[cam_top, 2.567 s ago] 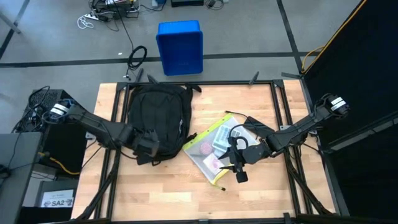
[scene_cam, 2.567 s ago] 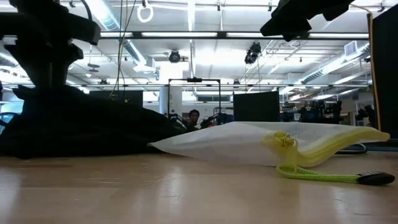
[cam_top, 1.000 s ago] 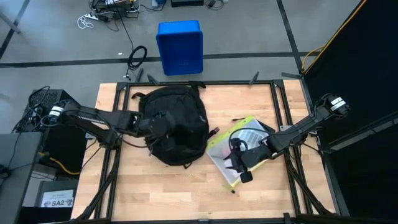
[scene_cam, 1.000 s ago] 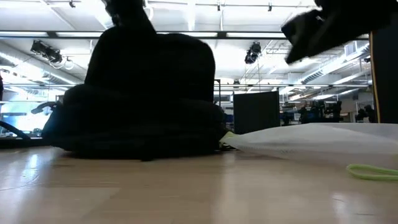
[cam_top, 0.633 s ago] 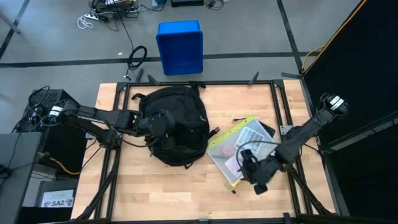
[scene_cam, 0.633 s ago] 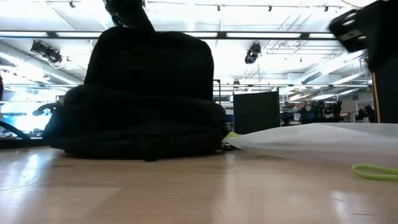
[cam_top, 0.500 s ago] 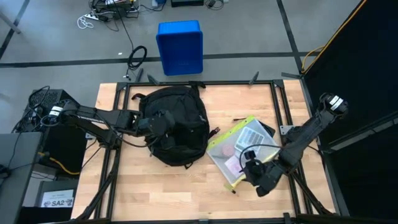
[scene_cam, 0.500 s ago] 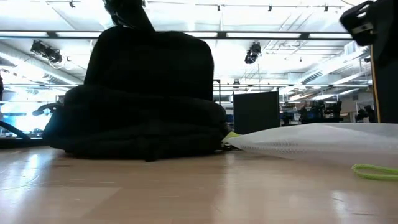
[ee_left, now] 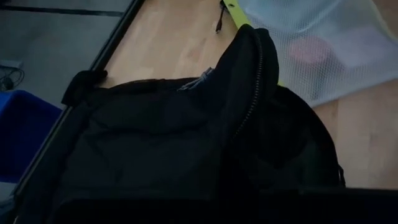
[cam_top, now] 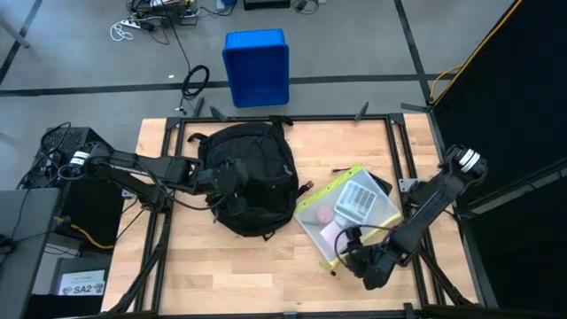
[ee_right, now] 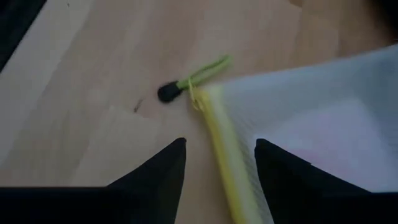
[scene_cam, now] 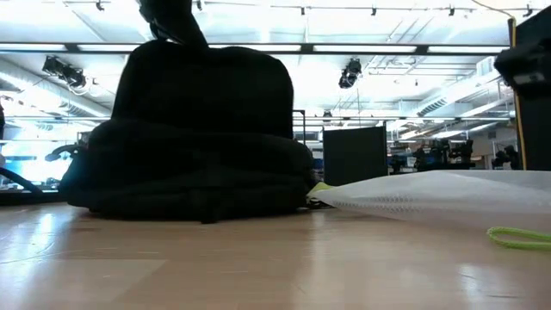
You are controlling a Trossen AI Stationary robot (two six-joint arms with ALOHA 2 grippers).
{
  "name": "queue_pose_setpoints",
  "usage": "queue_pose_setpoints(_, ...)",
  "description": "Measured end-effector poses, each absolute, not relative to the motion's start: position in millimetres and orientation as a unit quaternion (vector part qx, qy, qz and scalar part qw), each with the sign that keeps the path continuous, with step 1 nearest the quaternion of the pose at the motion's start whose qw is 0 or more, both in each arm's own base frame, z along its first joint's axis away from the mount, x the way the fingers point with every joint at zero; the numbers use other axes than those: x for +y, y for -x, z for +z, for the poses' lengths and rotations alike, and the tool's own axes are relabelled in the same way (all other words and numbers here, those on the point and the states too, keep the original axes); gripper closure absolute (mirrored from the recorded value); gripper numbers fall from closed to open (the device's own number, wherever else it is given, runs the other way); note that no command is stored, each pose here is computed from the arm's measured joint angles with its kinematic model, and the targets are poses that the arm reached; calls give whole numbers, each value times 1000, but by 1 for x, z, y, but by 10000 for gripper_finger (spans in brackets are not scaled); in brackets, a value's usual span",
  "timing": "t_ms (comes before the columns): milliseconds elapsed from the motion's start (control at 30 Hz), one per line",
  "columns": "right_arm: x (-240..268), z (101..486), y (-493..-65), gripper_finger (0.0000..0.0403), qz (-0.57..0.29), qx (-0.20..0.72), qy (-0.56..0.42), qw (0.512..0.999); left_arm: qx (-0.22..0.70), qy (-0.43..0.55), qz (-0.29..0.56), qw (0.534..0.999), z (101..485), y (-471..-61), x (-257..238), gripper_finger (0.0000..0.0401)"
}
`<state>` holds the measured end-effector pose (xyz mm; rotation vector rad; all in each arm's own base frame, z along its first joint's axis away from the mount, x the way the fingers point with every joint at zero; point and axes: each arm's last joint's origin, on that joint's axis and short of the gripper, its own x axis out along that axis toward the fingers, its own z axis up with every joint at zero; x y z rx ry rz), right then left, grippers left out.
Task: Unpack backpack
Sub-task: Put the white zip bag into the black backpack
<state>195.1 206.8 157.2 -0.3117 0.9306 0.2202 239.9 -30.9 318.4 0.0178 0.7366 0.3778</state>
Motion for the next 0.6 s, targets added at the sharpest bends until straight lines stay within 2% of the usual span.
queue_pose_setpoints(233, 222, 122, -209, 167, 110, 426, 183, 879, 359, -2, 186, 915, 318, -240, -31, 401)
queue_pose_setpoints(433, 221, 121, -211, 116, 72, 405, 215, 886, 362, 9, 175, 916, 318, -240, -32, 401)
queue_pose_setpoints(600, 214, 122, -214, 98, 31, 384, 257, 886, 363, 9, 174, 915, 318, -240, -32, 401)
